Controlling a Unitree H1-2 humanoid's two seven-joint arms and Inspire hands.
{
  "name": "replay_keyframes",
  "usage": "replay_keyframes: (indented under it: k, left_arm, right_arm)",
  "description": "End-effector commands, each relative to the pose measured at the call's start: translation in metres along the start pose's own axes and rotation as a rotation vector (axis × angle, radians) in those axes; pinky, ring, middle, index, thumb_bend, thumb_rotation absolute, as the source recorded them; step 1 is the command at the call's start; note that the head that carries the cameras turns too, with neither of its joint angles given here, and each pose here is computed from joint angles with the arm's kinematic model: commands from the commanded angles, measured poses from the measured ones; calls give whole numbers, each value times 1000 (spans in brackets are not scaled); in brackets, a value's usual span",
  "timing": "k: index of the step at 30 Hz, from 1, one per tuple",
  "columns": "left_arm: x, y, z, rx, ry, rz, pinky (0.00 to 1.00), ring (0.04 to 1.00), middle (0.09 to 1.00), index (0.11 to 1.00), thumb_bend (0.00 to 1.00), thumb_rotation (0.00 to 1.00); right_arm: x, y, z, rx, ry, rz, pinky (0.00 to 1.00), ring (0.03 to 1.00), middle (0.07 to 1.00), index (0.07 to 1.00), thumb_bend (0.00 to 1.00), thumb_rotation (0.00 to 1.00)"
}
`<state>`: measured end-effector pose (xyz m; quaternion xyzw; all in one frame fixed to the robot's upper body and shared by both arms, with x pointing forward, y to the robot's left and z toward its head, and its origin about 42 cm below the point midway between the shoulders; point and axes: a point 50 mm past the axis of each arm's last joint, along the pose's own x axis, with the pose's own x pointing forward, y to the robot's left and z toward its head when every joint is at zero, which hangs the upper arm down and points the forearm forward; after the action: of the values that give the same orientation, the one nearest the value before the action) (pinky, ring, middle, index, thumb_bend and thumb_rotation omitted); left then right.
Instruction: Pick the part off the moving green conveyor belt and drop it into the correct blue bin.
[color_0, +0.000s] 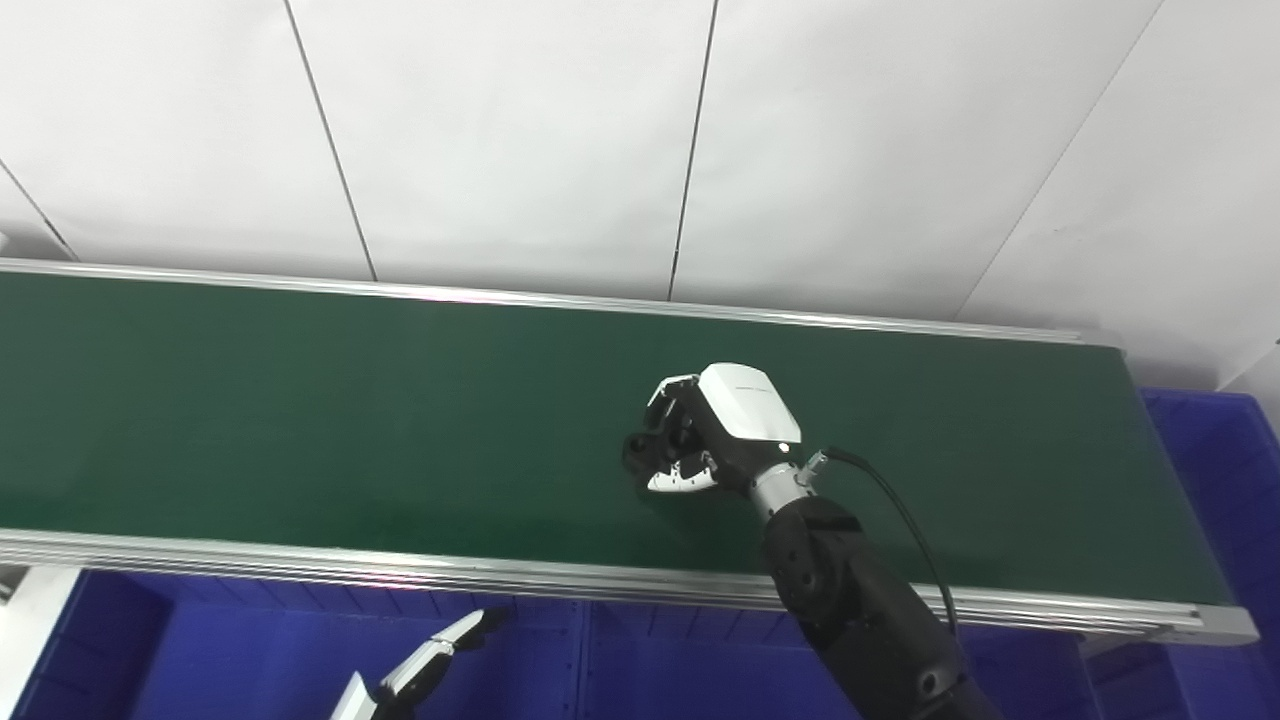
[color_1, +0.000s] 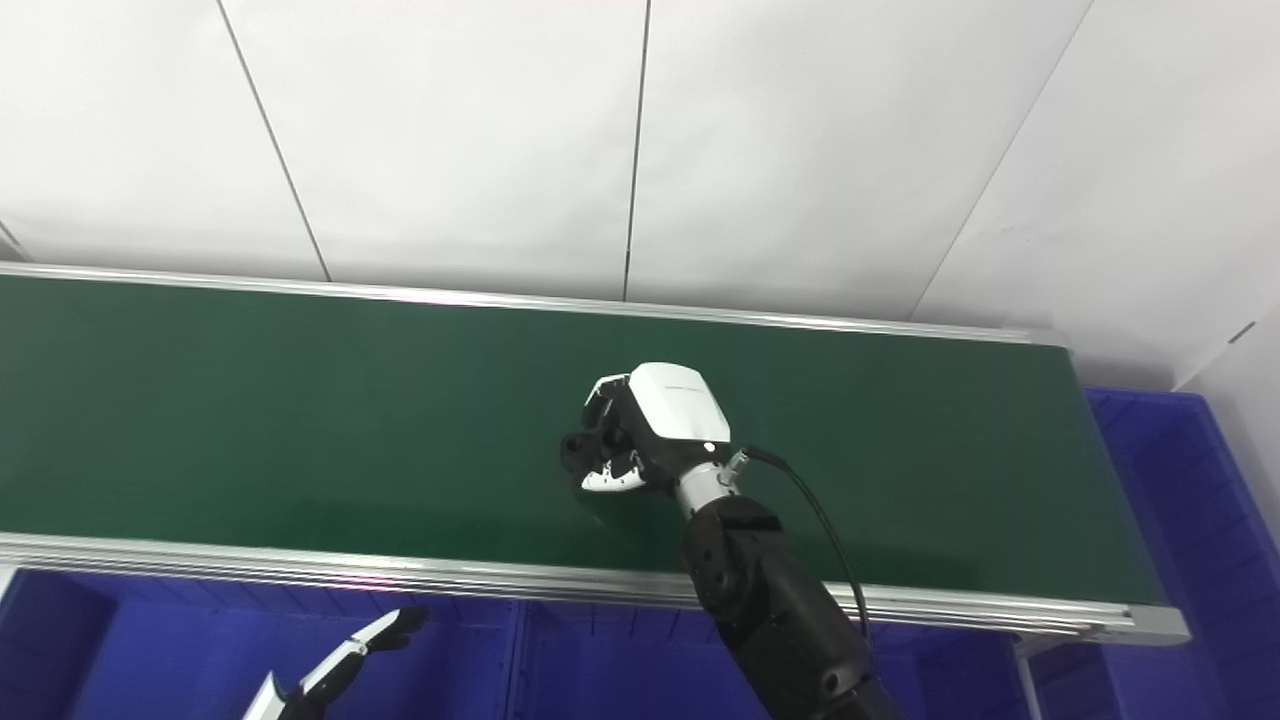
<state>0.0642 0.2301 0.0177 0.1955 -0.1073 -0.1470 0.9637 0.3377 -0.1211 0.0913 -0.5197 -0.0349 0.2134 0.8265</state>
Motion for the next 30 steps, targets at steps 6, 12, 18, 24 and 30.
replay_keyframes:
  k: [6,12,18,24,30]
  left_arm:
    - [0,10,1,-3,-21,27,778,837,872,869,875,367]
    - [-2,11,3,-12,-17,21,764,832,868,864,878,373]
    - [-4,12,5,-14,-19,21,774,833,867,862,885,368]
    - [-7,13,7,-17,-23,15,786,846,879,871,862,366]
    - [-7,14,12,-43,-14,19,802,862,893,881,850,369]
  right_arm:
    - [-33,-3,24,113,-39,8,334,376,480,554,509,0]
    - [-65,-30,42,167,-87,-84,212,396,505,490,516,0]
    - [-96,-37,50,228,-111,-116,185,257,475,486,526,0]
    - [-132,-31,57,273,-110,-113,173,239,471,484,527,0]
    - [-167,-7,59,306,-70,-63,192,262,474,484,527,0]
